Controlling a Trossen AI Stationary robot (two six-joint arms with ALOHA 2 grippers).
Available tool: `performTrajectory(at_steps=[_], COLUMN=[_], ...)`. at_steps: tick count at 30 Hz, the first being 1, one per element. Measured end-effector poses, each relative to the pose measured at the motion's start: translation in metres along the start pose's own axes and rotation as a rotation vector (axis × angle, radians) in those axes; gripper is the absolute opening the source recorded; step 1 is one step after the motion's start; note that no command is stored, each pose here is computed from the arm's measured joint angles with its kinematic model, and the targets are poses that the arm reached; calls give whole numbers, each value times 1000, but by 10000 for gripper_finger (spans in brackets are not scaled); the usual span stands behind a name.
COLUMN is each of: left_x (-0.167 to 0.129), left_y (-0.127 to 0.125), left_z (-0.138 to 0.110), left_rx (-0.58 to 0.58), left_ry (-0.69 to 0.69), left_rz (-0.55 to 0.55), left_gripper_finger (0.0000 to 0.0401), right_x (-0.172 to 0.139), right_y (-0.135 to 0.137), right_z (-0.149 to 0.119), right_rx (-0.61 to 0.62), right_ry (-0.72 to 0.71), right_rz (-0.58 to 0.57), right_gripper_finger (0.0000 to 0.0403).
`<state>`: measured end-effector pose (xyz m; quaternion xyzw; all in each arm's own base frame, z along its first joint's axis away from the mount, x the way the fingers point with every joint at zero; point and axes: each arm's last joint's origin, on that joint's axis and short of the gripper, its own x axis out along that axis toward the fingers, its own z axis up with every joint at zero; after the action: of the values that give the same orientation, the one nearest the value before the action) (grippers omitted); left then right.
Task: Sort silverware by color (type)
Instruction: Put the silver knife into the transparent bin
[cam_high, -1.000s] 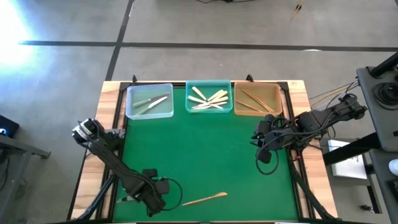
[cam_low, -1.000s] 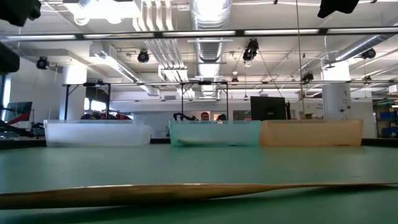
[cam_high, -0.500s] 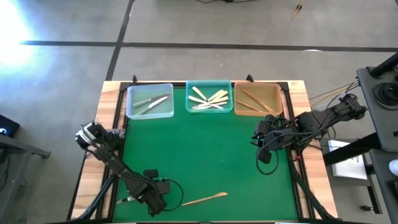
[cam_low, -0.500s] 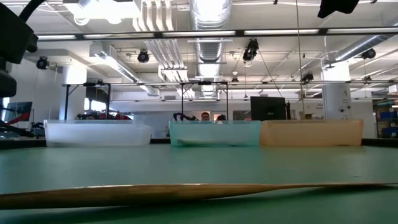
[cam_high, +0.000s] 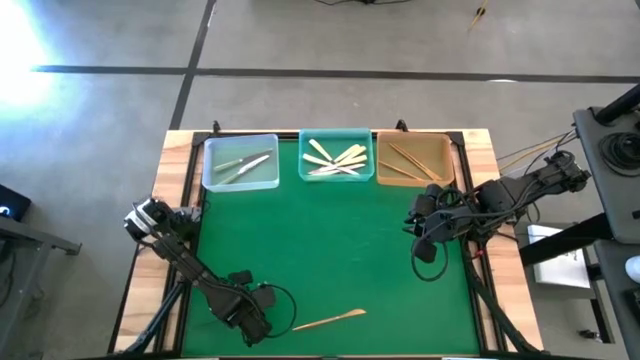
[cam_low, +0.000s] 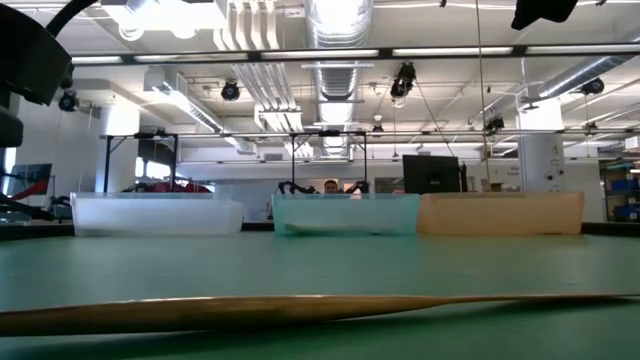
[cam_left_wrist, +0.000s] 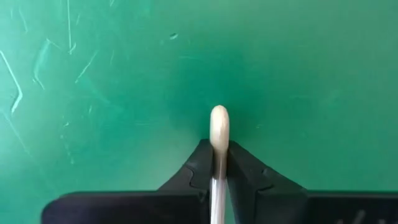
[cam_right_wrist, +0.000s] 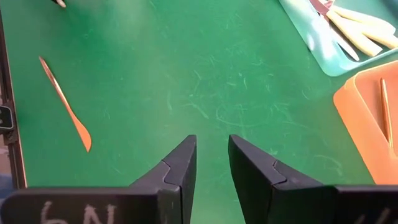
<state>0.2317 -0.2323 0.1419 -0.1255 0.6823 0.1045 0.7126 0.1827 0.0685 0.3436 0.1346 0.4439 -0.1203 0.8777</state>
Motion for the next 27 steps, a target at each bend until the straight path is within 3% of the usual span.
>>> performTrajectory(at_steps=[9, 16, 21, 27], left_x=[-33, -50, -62, -82], left_y=[-22, -22, -3, 40], left_z=[15, 35, 64, 121], left_rx=[116, 165, 233, 261], left_ry=[-38, -96, -145, -217], left_rz=[-84, -83, 15, 151], left_gripper_finger=[7, 7, 7, 7], right_x=[2, 8, 14, 19], right_y=[0, -1, -3, -4], right_z=[-1, -6, -10, -14], right_rx=[-3, -10, -18, -24], right_ry=[3, 19, 39, 56], right_rz=[-9, -27, -43, -57], right_gripper_finger=[80, 84, 79, 78])
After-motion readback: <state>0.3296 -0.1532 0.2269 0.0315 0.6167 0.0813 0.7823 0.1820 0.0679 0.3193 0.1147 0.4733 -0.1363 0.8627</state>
